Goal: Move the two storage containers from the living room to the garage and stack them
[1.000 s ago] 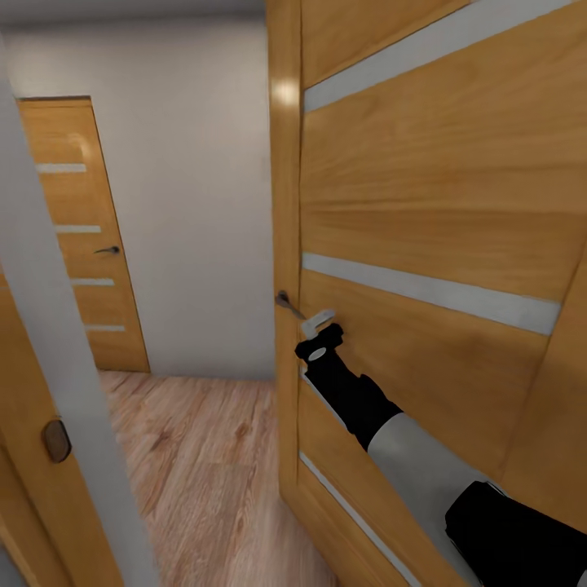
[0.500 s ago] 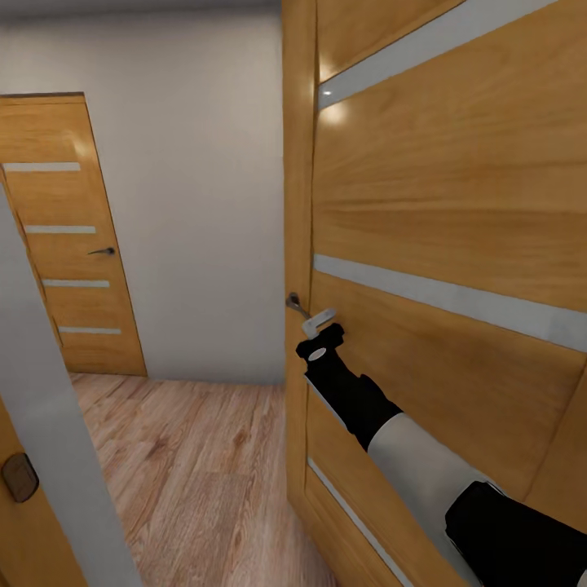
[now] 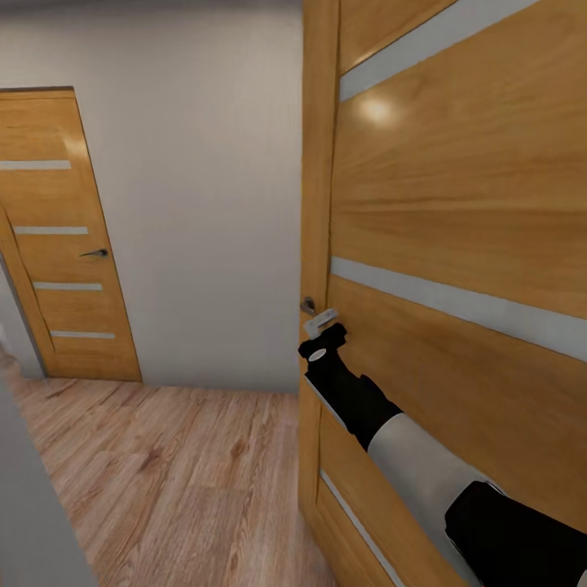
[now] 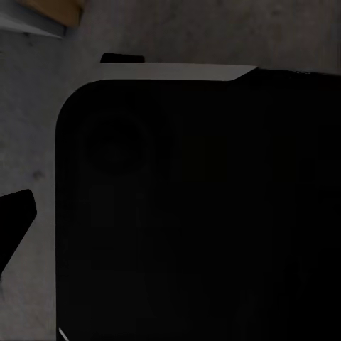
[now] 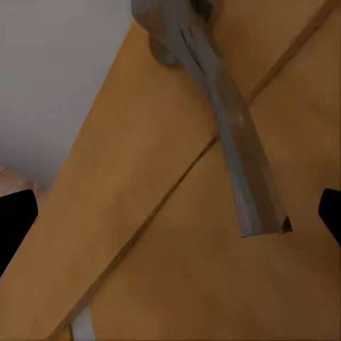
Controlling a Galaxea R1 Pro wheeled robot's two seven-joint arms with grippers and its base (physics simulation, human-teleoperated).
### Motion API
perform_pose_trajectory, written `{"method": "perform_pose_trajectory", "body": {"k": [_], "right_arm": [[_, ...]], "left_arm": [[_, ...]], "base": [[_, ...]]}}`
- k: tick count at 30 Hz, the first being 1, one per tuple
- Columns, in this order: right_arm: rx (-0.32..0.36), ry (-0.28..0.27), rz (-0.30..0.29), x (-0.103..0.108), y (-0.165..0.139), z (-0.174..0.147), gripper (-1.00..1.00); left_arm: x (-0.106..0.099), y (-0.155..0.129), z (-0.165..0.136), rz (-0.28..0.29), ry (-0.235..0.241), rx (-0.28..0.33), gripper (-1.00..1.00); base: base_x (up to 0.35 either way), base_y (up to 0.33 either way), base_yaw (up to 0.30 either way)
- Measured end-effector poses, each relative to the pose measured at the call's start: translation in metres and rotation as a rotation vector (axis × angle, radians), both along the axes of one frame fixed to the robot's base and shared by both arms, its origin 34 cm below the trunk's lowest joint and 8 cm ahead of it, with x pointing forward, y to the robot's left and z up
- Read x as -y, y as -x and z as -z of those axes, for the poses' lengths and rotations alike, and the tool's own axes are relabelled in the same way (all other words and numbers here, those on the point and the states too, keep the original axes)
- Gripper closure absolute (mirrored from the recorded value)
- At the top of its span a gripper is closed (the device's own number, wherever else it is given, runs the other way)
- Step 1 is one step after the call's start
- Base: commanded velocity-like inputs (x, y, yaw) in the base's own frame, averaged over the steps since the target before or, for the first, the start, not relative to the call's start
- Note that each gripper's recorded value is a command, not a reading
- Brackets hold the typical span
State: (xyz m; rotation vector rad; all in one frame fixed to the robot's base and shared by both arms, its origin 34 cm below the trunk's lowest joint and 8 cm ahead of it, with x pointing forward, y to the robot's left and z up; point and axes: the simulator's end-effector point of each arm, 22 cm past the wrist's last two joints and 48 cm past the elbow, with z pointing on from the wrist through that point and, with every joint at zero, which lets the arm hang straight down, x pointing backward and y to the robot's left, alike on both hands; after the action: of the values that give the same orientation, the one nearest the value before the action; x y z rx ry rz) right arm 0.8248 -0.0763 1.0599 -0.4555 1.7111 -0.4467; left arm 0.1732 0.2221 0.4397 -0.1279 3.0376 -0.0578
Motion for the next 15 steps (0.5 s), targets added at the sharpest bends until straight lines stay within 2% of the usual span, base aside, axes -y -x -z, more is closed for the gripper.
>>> {"method": "perform_pose_trajectory", "body": {"k": [11,15], "right_arm": [[0.002,0.007,0.008,0.0017,0.0,-0.0006,-1.0],[0.0,0.003,0.006,0.0009,0.0001,0.0,-1.0]], "left_arm": [[0.0004,0.0,0.0,-0.001,0.0,0.0,-1.0],[0.0002,0.0,0.0,-0.002,-0.001,0.0,-1.0]], "base": [[0.01,0.0,0.0],[0.0,-0.217,0.0]]}}
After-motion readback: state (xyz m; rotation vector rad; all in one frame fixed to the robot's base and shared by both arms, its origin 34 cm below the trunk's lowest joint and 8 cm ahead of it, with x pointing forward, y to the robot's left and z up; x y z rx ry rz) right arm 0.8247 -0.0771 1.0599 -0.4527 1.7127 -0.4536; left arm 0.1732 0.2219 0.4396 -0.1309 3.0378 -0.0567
